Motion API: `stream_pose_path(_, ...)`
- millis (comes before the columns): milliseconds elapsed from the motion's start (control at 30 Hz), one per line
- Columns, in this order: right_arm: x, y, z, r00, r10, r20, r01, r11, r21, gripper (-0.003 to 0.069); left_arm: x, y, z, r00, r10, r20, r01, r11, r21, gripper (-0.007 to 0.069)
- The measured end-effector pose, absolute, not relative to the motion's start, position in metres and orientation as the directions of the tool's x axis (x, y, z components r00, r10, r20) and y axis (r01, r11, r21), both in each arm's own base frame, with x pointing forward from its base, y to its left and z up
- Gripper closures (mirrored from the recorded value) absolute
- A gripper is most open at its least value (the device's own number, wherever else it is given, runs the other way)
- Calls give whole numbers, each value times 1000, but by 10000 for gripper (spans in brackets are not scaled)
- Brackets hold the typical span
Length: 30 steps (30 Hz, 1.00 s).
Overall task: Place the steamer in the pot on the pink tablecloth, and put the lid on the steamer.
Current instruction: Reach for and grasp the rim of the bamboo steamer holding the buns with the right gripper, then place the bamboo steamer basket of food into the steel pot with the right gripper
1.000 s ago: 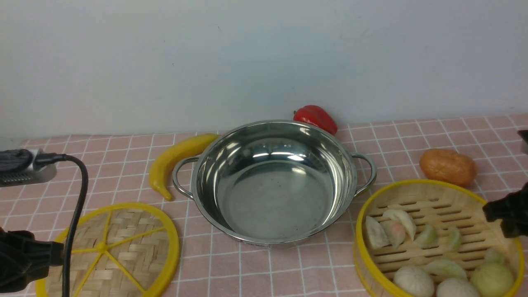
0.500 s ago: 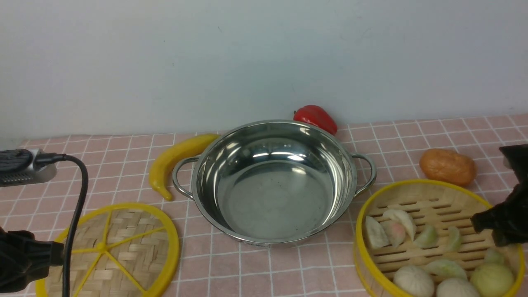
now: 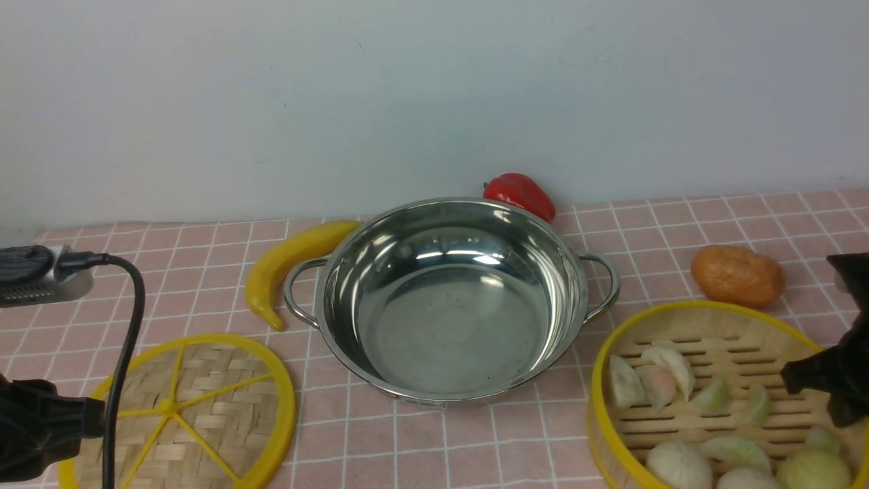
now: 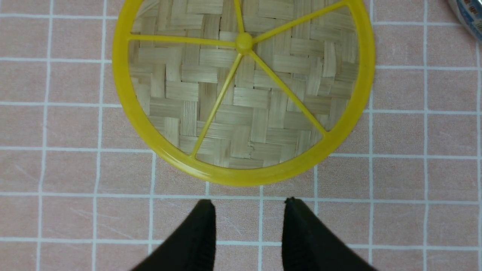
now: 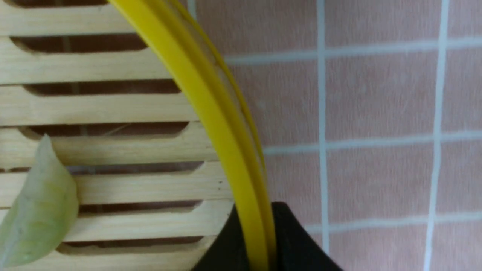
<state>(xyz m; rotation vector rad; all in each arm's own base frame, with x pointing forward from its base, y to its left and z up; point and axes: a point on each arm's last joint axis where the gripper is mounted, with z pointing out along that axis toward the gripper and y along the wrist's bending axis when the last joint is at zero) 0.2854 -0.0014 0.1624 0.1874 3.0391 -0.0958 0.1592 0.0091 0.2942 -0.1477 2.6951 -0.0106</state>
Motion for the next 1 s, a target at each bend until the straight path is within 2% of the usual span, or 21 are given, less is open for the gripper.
stream_pose_path(133, 274, -2, 176, -991, 123, -53, 126, 990, -70, 606, 159, 9, 294, -898, -106, -427, -102, 994, -31, 382)
stream_pose_path(333, 257, -4, 206, -992, 111, -66, 117, 989, -90, 606, 159, 9, 294, -898, -106, -427, -102, 994, -31, 382)
stream_pose_path(533, 240, 0, 235, -990, 114, -81, 118, 992, -37, 606, 159, 9, 294, -898, -106, -427, -102, 994, -31, 382)
stream_pose_path(700, 247, 8, 262, -988, 103, -117, 101, 995, 24, 606, 159, 9, 294, -898, -106, -427, -102, 994, -31, 382)
stream_pose_path(800, 281, 37, 294, -974, 43, -222, 25, 996, 84, 606, 159, 9, 294, -898, -106, -427, -102, 994, -31, 382)
stream_pose_path(833, 283, 39, 295, -973, 40, -227, 21, 996, 85, 606, 159, 9, 294, -898, -106, -427, -102, 994, -31, 382)
stream_pose_path(1000, 346, 105, 316, -944, -50, -326, -95, 988, 124, 606, 159, 9, 294, -898, -106, -427, -102, 994, -31, 382)
